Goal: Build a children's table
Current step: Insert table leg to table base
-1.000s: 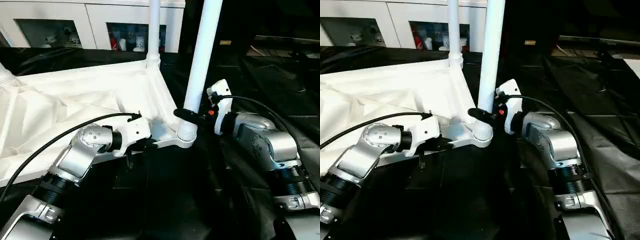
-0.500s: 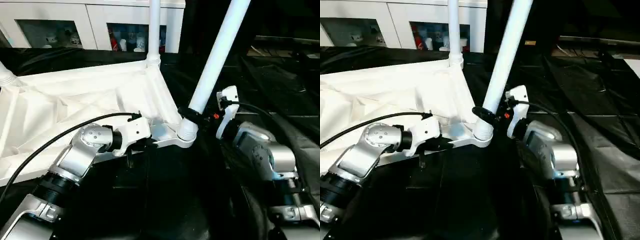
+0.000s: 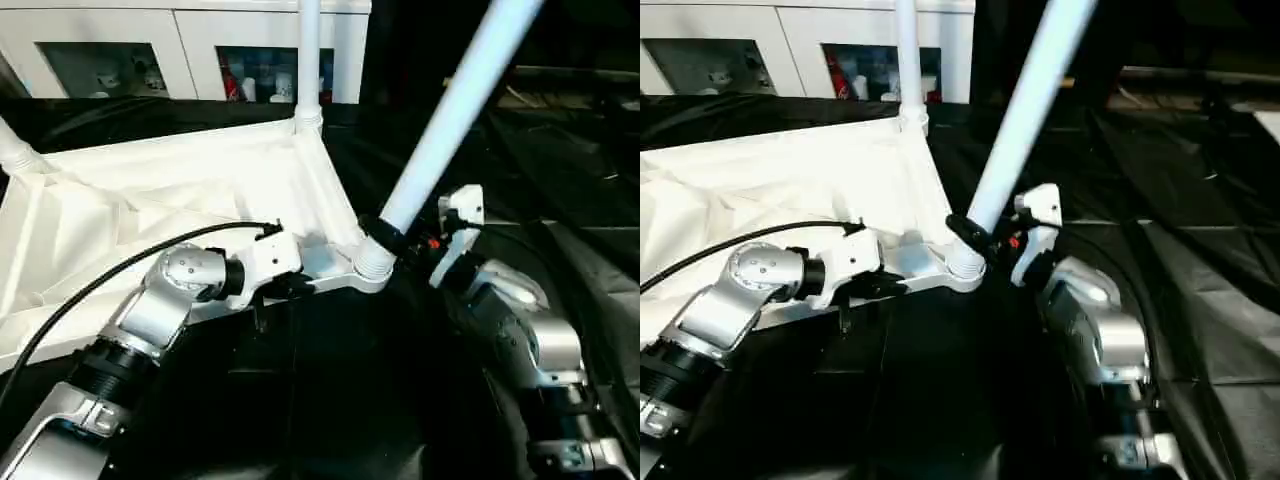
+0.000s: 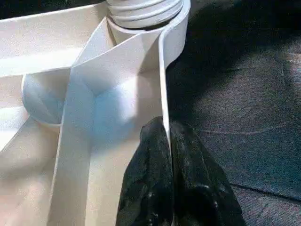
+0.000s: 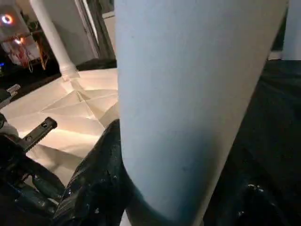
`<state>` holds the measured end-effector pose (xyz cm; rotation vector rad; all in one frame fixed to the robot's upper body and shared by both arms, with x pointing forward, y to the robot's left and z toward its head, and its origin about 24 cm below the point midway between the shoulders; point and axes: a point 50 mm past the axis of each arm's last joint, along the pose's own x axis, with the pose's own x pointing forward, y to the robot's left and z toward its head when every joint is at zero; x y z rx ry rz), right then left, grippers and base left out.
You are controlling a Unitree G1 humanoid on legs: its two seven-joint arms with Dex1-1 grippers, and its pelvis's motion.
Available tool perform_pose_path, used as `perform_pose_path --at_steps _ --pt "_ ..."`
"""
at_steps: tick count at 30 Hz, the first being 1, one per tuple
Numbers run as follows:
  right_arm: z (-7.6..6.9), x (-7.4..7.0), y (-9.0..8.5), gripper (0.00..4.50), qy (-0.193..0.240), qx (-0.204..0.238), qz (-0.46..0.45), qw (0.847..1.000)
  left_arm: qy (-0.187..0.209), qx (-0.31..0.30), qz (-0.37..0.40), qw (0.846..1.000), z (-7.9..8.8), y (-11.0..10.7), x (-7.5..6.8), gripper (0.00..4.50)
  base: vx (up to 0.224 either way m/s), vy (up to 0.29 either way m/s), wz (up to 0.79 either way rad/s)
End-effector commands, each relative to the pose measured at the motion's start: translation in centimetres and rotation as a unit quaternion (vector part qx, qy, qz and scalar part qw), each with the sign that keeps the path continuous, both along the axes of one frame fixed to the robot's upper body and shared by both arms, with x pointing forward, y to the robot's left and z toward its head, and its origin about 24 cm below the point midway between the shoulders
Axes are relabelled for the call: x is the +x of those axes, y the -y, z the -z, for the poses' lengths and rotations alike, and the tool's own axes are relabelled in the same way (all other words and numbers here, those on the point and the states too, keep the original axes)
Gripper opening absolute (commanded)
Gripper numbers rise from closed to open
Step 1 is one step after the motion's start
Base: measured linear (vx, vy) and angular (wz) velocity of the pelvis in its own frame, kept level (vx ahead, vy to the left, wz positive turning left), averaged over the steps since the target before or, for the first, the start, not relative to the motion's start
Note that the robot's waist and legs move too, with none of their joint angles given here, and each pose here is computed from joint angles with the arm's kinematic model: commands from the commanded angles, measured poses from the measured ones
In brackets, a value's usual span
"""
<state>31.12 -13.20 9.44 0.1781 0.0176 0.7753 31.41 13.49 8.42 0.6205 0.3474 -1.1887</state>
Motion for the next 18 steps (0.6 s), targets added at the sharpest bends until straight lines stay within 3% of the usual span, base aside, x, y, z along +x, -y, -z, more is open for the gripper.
perform_pose_path --at_steps 1,11,18 --pt "3.6 -1.1 -0.4 1.84 -0.078 -0.023 -0.005 0.997 -0.009 0.04 -0.041 0.998 1.0 -1.6 0.4 0.0 0.0 0.0 0.0" --pt "3.9 -2.4 -1.5 1.84 -0.059 -0.116 -0.072 0.989 -0.005 0.048 -0.041 0.998 0.8 -1.9 0.7 0.0 0.0 0.0 0.0" --pt "3.6 -2.5 -2.5 1.84 -0.056 -0.163 -0.136 0.976 -0.002 0.046 -0.045 0.998 0.9 -2.1 0.5 0.0 0.0 0.0 0.0"
